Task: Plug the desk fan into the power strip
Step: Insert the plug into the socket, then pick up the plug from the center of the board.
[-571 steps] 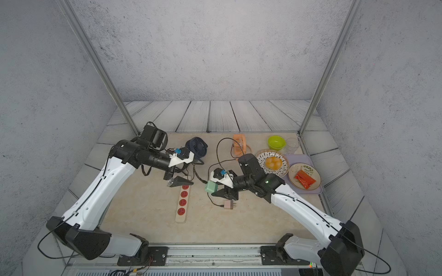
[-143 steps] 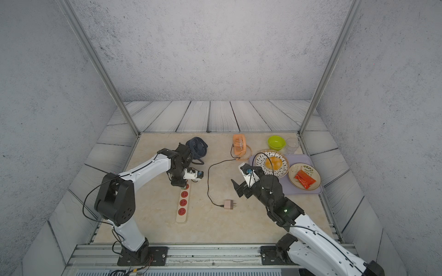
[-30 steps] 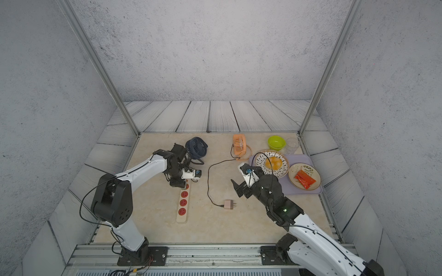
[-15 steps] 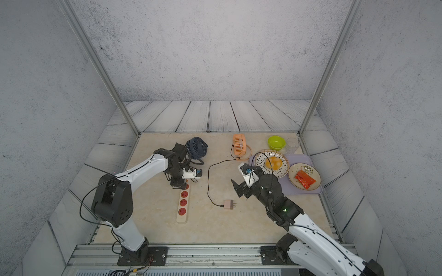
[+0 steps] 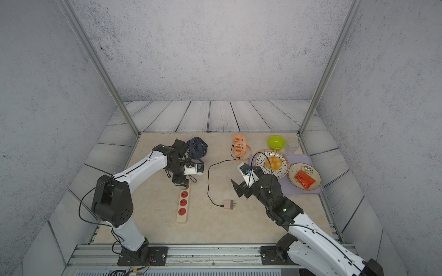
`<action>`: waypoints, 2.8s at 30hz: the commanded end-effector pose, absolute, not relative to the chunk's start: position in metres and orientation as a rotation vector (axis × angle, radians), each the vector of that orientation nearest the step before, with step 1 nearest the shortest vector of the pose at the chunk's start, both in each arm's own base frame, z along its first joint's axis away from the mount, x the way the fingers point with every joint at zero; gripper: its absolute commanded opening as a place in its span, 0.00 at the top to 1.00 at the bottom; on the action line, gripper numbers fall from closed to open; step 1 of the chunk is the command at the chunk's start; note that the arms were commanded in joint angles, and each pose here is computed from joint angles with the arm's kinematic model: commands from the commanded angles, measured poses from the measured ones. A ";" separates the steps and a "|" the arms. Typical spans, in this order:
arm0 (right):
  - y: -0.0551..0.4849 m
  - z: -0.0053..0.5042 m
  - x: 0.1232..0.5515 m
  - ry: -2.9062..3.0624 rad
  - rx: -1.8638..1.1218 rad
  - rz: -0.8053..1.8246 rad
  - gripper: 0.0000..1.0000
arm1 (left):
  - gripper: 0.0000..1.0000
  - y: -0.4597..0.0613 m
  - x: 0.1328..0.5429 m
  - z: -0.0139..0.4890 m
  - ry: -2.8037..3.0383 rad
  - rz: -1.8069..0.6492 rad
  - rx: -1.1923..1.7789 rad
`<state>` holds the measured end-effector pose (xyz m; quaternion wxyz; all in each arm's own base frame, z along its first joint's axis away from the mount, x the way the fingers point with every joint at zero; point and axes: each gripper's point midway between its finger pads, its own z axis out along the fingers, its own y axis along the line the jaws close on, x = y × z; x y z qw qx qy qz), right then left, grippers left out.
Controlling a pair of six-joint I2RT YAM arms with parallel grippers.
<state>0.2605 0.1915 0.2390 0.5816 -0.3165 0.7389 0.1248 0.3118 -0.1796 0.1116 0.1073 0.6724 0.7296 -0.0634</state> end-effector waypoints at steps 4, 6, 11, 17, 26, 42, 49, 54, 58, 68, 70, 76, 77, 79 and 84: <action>0.193 0.241 0.261 1.713 -0.738 0.301 0.01 | 0.36 -0.199 0.302 0.138 2.145 -0.367 1.904; 0.193 0.242 0.260 1.712 -0.739 0.301 0.01 | 0.36 -0.204 0.301 0.148 2.138 -0.404 1.873; 0.194 0.241 0.260 1.713 -0.747 0.305 0.01 | 0.35 -0.218 0.299 0.177 2.089 -0.483 1.770; 0.195 0.240 0.260 1.716 -0.750 0.305 0.01 | 0.36 -0.230 0.294 0.207 2.059 -0.580 1.662; 0.201 0.244 0.252 1.679 -0.819 0.330 0.01 | 0.28 -0.235 0.288 0.254 2.029 -0.640 1.405; 0.243 0.188 0.220 1.708 -1.219 0.509 0.01 | 0.00 -0.209 0.248 0.253 2.165 -0.672 1.198; 0.252 0.157 0.214 1.730 -1.405 0.453 0.01 | 0.00 -0.188 0.242 0.257 2.130 -0.782 1.057; 0.252 0.124 0.210 1.781 -1.529 0.386 0.01 | 0.00 -0.176 0.249 0.260 2.122 -0.764 0.995; 0.245 0.096 0.199 1.833 -1.699 0.311 0.01 | 0.01 -0.166 0.258 0.264 2.122 -0.746 0.931; 0.223 0.057 0.195 2.022 -1.837 0.197 0.09 | 0.00 -0.157 0.267 0.273 2.119 -0.754 0.860; 0.220 0.044 0.196 2.063 -1.859 0.176 0.10 | 0.01 -0.157 0.266 0.275 2.116 -0.760 0.856; 0.216 0.024 0.201 2.123 -1.897 0.118 0.18 | 0.00 -0.154 0.268 0.276 2.118 -0.753 0.843; 0.217 0.023 0.202 2.118 -1.890 0.123 0.20 | 0.01 -0.154 0.268 0.275 2.118 -0.752 0.843; 0.217 0.022 0.203 2.108 -1.882 0.114 0.24 | 0.01 -0.154 0.266 0.275 2.118 -0.756 0.846; 0.223 0.023 0.207 2.062 -1.867 0.122 0.32 | 0.01 -0.155 0.268 0.273 2.116 -0.767 0.846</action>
